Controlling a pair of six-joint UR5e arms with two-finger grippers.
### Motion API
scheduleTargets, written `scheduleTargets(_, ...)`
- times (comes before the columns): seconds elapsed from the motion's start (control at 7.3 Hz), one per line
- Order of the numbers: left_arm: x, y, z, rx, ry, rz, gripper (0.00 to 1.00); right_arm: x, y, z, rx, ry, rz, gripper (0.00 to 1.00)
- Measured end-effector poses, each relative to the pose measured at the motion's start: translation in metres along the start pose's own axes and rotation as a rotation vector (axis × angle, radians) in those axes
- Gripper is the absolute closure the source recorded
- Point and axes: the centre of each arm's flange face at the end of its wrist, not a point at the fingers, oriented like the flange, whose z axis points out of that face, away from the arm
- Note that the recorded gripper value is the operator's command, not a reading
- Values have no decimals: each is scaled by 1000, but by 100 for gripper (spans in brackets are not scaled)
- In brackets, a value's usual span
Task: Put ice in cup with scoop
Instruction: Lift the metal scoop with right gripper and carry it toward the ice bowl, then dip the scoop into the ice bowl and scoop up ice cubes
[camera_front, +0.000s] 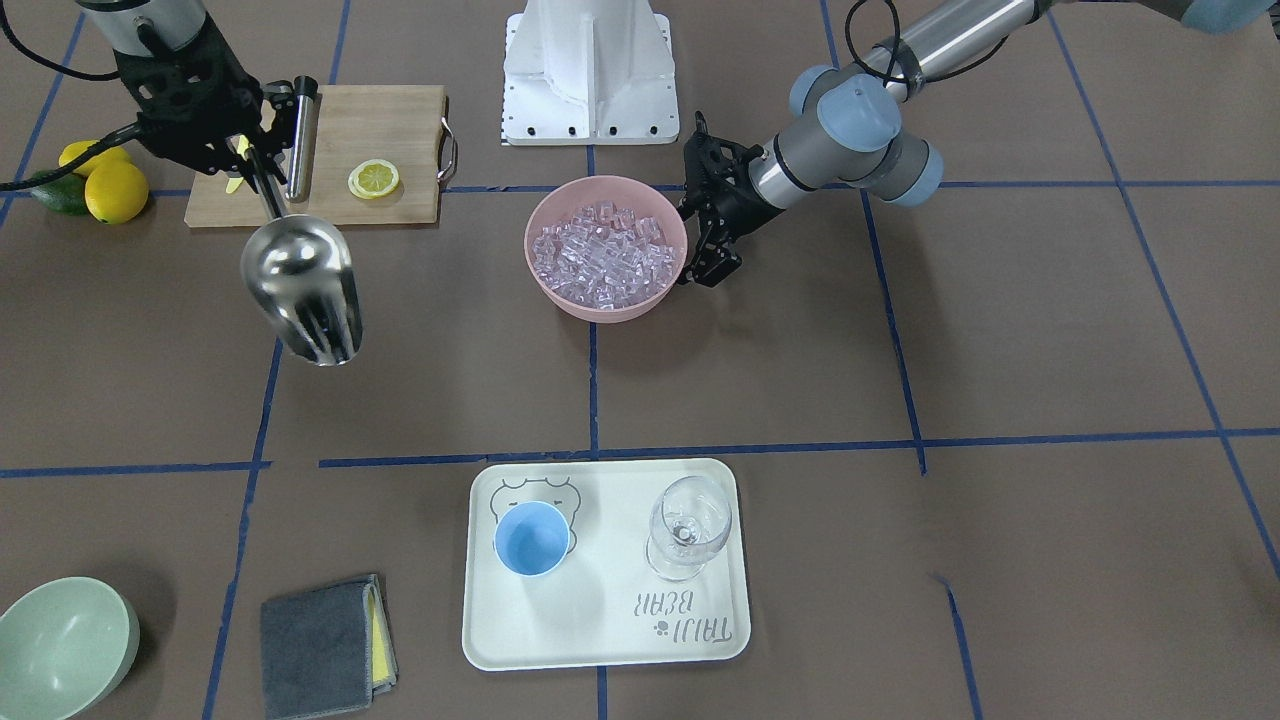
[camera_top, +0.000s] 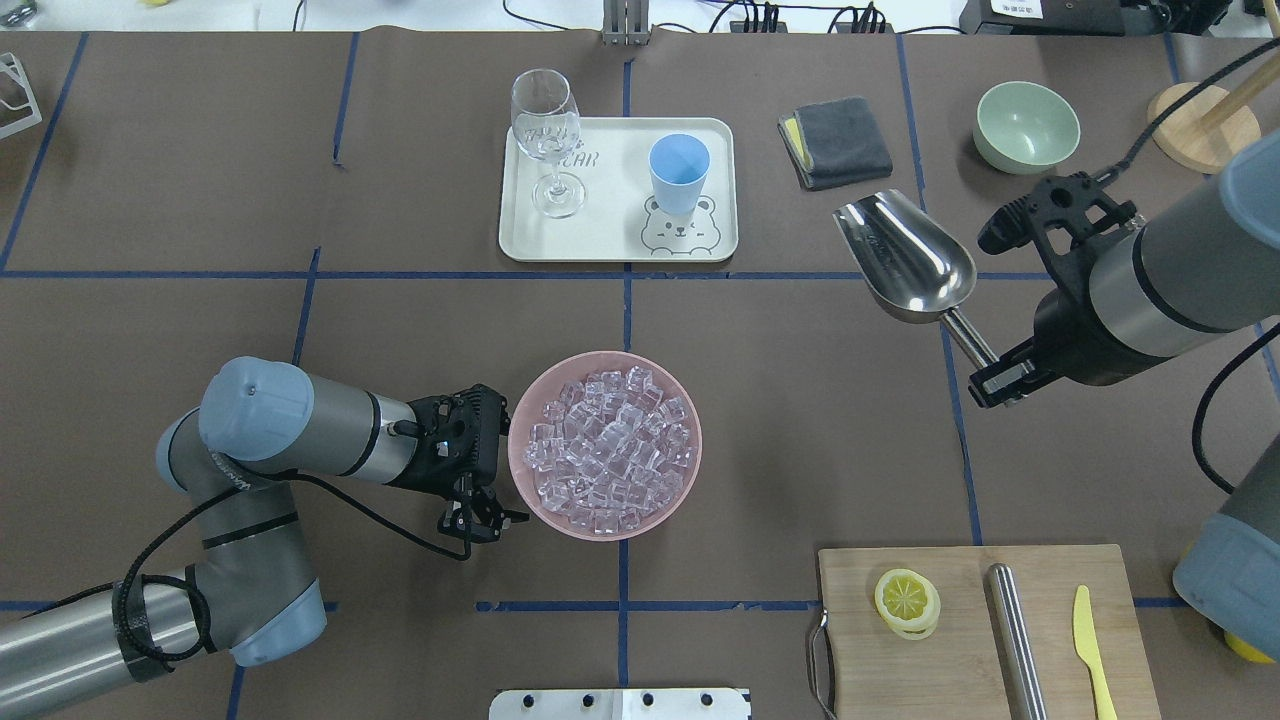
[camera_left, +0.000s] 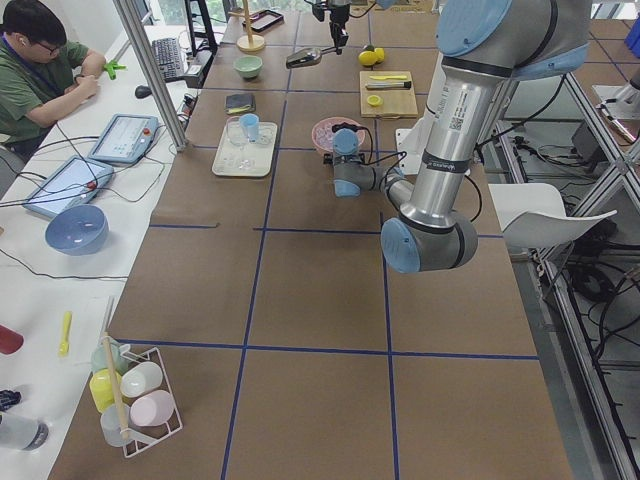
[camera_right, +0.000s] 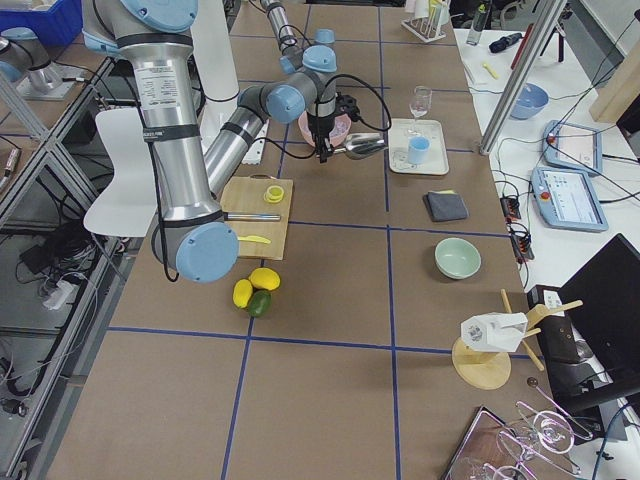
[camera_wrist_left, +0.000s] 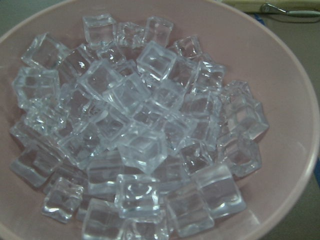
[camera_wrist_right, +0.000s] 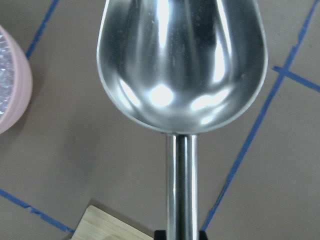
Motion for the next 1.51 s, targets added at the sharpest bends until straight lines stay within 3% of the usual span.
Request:
scheduleTargets(0.14, 0, 0, 0, -1, 0, -1, 0, -19, -9, -6, 3, -13, -120, 100)
scheduleTargets(0.41, 0, 1, 1, -3, 0, -2, 0, -60, -24, -16, -85, -2, -203, 100)
scheduleTargets(1.1, 0, 4, 3, -8, 2, -5, 0, -142, -50, -24, -309, 81, -263, 100)
scheduleTargets(1.51, 0, 6, 6, -14, 3, -8, 0, -203, -96, -15, -500, 130, -260, 100)
